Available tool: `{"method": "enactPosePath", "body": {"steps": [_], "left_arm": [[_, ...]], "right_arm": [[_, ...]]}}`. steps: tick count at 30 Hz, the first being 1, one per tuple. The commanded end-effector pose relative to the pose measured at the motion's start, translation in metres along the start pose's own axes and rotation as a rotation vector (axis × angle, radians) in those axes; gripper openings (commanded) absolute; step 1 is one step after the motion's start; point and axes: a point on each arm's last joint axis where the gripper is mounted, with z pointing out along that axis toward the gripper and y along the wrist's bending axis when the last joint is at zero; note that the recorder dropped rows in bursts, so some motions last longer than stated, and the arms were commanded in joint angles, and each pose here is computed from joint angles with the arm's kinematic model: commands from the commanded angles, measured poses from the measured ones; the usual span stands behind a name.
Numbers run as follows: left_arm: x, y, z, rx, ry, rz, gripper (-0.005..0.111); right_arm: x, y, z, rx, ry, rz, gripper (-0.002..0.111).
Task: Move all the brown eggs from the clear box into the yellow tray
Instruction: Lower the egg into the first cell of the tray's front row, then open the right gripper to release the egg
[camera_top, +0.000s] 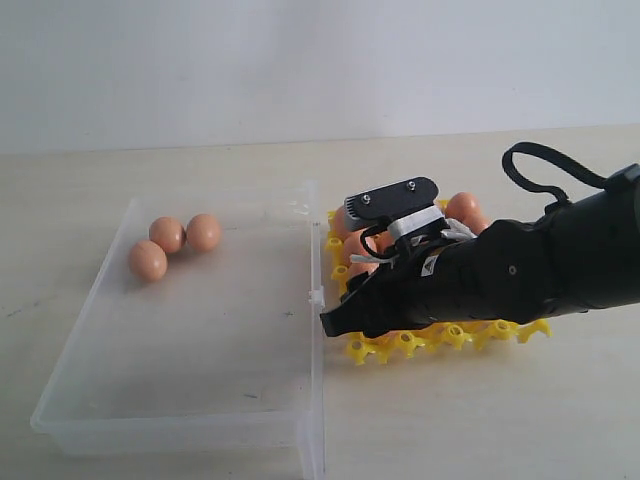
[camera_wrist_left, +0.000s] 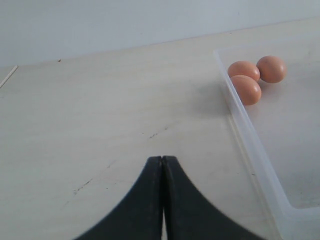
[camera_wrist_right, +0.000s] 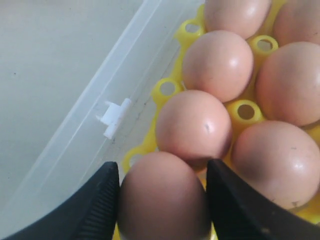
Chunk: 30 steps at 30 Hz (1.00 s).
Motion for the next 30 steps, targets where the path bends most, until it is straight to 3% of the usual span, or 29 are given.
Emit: {"method": "enactPosePath", "body": {"steps": [1,5,11,24,30], "left_arm": [[-0.0020,-0.0003,-0.0008,0.006,-0.016,-0.006,0.000],[-0.0020,-0.0003,-0.0008,0.006,-0.016,-0.006,0.000],[-0.0020,-0.0003,-0.0008,0.006,-0.016,-0.006,0.000],[-0.0020,-0.0003,-0.0008,0.006,-0.016,-0.006,0.000],[-0.0020,-0.0003,-0.0008,0.006,-0.016,-0.006,0.000]], "right_arm": [[-0.0022,-0.0001,0.0004,0.004,-0.024,-0.004,0.012],[-0.0024,-0.0001,0.0004,0.004,-0.026,0.029,0.030],[-0.0026,-0.0002,0.0004,0.005,-0.028,0.052,0.045],[-0.0032,0.0016,0.0004,0.002,-0.038,0.078,0.050],[-0.0043,0.0032,0.0003,0.001,-0.052,0.073,0.062]]}}
